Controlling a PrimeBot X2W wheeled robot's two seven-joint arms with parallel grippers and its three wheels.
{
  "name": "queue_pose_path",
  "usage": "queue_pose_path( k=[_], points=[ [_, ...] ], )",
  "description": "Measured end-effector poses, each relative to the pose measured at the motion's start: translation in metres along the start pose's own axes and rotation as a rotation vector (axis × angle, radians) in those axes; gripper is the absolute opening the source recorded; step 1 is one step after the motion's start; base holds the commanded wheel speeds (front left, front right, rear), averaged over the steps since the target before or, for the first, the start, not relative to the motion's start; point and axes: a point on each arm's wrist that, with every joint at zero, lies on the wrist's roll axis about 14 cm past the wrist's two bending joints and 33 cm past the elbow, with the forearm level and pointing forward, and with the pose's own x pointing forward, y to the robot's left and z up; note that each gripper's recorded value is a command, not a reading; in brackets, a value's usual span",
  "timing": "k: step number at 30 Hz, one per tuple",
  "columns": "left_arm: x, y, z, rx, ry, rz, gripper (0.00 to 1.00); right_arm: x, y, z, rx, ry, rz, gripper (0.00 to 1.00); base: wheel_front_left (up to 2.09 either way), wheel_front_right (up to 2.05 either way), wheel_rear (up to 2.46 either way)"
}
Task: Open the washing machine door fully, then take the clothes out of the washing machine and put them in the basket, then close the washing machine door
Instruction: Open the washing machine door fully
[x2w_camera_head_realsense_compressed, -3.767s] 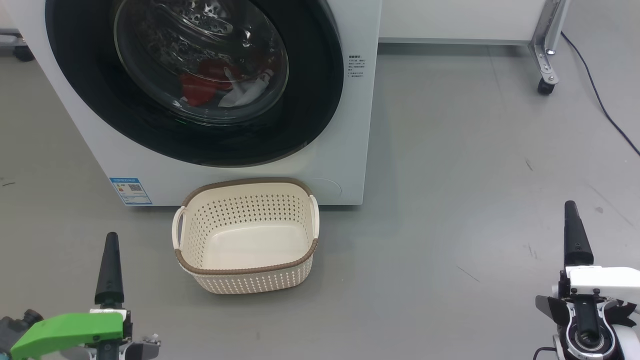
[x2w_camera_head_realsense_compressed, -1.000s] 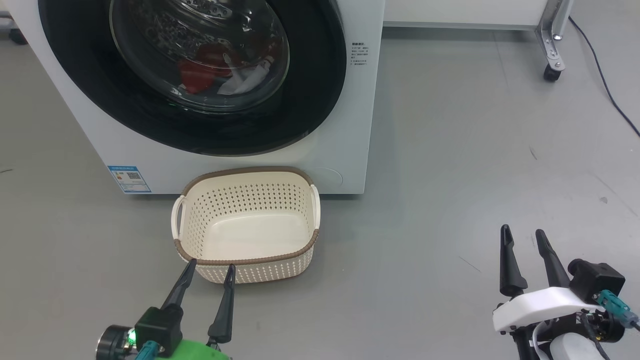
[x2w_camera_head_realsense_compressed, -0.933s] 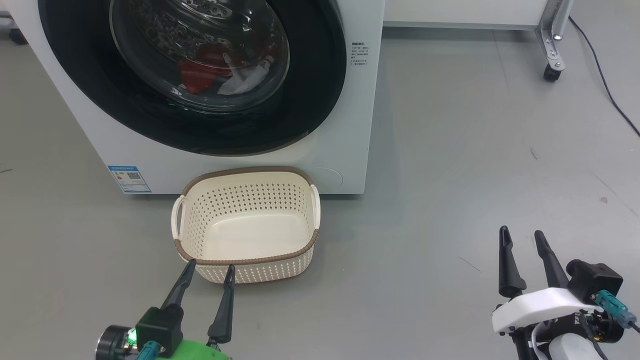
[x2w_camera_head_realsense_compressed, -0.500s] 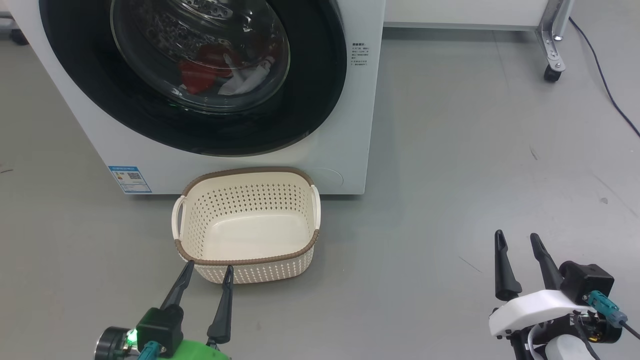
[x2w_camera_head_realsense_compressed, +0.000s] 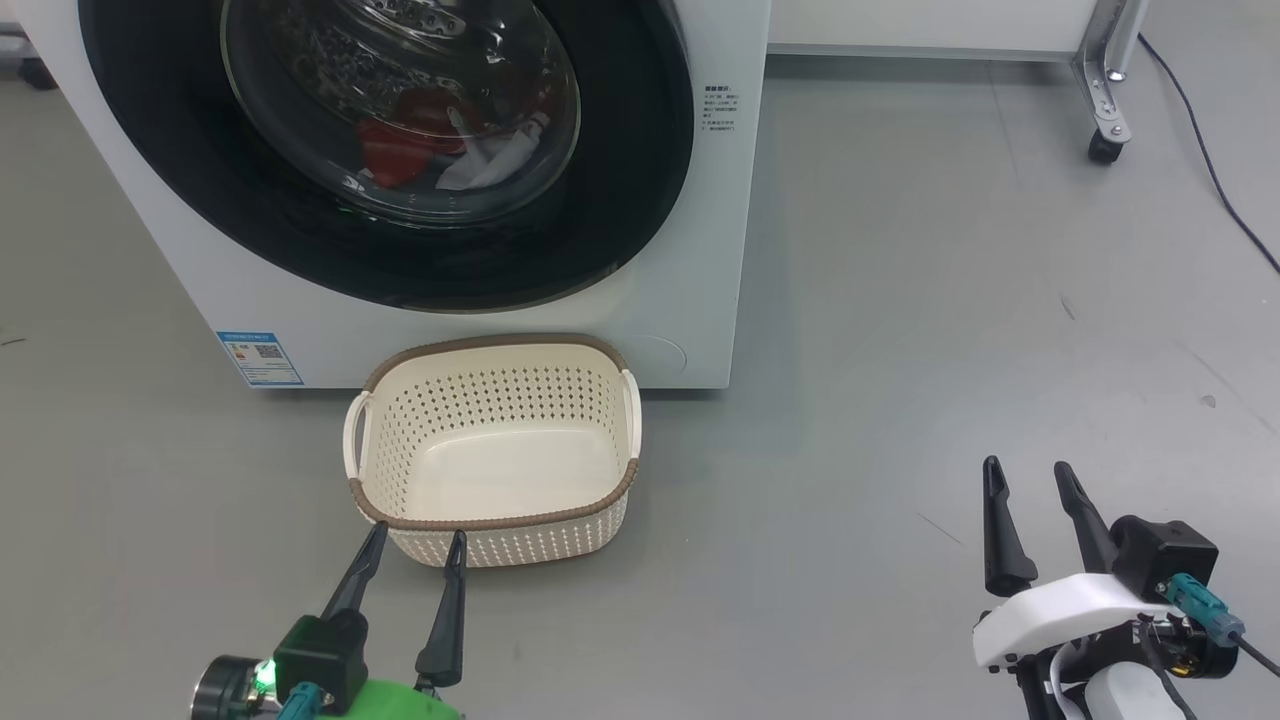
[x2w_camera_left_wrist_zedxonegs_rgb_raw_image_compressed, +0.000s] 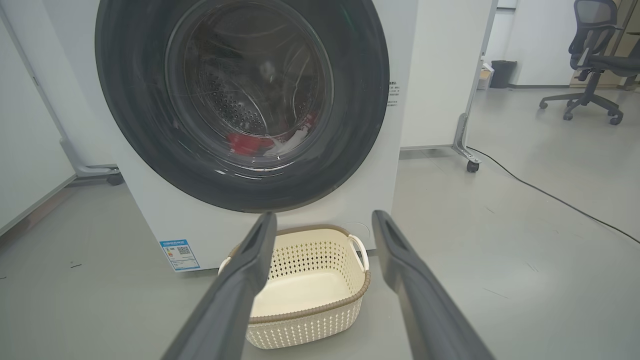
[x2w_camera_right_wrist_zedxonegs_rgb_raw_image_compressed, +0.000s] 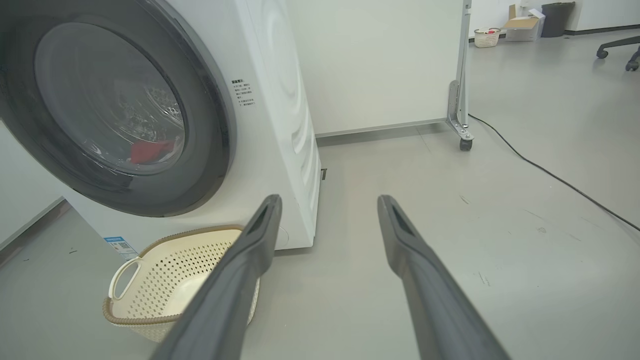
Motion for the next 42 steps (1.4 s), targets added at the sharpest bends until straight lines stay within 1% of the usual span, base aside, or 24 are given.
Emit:
queue_pose_path(
  k=[19, 26, 30, 41, 42],
  points=[
    [0.001, -0.004, 0.002, -0.016, -0.006, -0.002, 1.00, 0.001, 0.000, -0.005, -0.020, 0.018, 0.004, 1.00, 0.00, 0.00, 0.00],
    [0.000, -0.004, 0.002, -0.015, -0.006, 0.001, 1.00, 0.004, 0.001, -0.001, -0.019, 0.005, 0.005, 1.00, 0.00, 0.00, 0.00],
    [0.000, -0.001, 0.003, -0.074, -0.009, 0.019, 1.00, 0.004, 0.001, -0.001, -0.018, 0.006, 0.010, 1.00, 0.00, 0.00, 0.00],
    [0.001, 0.001, 0.002, -0.078, -0.004, 0.027, 1.00, 0.011, 0.003, 0.000, -0.021, 0.005, 0.024, 1.00, 0.00, 0.00, 0.00],
    [0.001, 0.001, 0.001, -0.078, -0.003, 0.029, 1.00, 0.012, 0.004, 0.000, -0.021, 0.004, 0.031, 0.50, 0.00, 0.00, 0.00]
  ],
)
